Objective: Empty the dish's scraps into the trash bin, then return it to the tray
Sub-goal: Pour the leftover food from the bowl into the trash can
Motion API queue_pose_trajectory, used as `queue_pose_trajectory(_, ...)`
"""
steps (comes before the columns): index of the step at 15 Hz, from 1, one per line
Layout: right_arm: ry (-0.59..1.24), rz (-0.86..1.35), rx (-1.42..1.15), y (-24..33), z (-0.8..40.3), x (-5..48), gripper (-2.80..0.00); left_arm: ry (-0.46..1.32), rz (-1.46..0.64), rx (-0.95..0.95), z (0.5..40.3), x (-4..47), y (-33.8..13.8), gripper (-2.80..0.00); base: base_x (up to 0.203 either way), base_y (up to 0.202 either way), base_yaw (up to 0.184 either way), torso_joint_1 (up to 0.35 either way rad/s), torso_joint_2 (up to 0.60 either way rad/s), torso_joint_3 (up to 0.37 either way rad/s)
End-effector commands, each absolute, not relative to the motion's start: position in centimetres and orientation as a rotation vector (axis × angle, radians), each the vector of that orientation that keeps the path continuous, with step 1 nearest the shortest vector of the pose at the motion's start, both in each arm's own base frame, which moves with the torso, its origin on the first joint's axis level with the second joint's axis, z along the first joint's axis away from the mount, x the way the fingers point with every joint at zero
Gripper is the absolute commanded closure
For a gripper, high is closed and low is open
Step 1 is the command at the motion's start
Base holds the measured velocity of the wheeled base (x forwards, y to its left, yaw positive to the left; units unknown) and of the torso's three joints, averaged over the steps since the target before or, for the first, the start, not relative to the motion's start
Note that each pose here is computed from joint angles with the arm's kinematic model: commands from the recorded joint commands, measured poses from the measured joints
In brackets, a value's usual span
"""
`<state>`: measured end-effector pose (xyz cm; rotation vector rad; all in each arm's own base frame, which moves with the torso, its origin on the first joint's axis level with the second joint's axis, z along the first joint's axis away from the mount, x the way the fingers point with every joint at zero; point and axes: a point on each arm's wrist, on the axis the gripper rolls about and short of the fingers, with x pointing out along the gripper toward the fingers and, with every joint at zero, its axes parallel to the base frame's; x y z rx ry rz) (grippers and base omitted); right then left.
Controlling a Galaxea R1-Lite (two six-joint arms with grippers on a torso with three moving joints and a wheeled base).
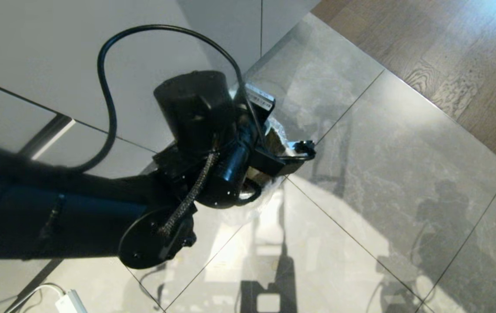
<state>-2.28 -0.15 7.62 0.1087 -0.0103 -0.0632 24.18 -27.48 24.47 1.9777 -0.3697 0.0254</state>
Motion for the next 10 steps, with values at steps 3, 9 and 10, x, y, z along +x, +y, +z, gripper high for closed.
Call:
queue_pose_trajectory(3,-0.011,-0.063,0.11,-0.1,7.6,-2.3,0.0,-0.413,0.094,1.992,22.4,23.5,-28.0,0.0,0.0,0.0,0.0,0.0,0.0,0.0)
queue_pose_trajectory(9,-0.011,-0.062,0.109,-0.1,7.6,-2.3,0.0,-0.441,0.261,2.037,21.2,23.2,-26.8,0.0,0.0,0.0,0.0,0.0,0.0,0.0)
queue_pose_trajectory(10,-0.01,-0.062,0.109,-0.1,7.6,-2.3,0.0,-0.435,0.265,2.042,20.9,23.5,-26.8,0.0,0.0,0.0,0.0,0.0,0.0,0.0)
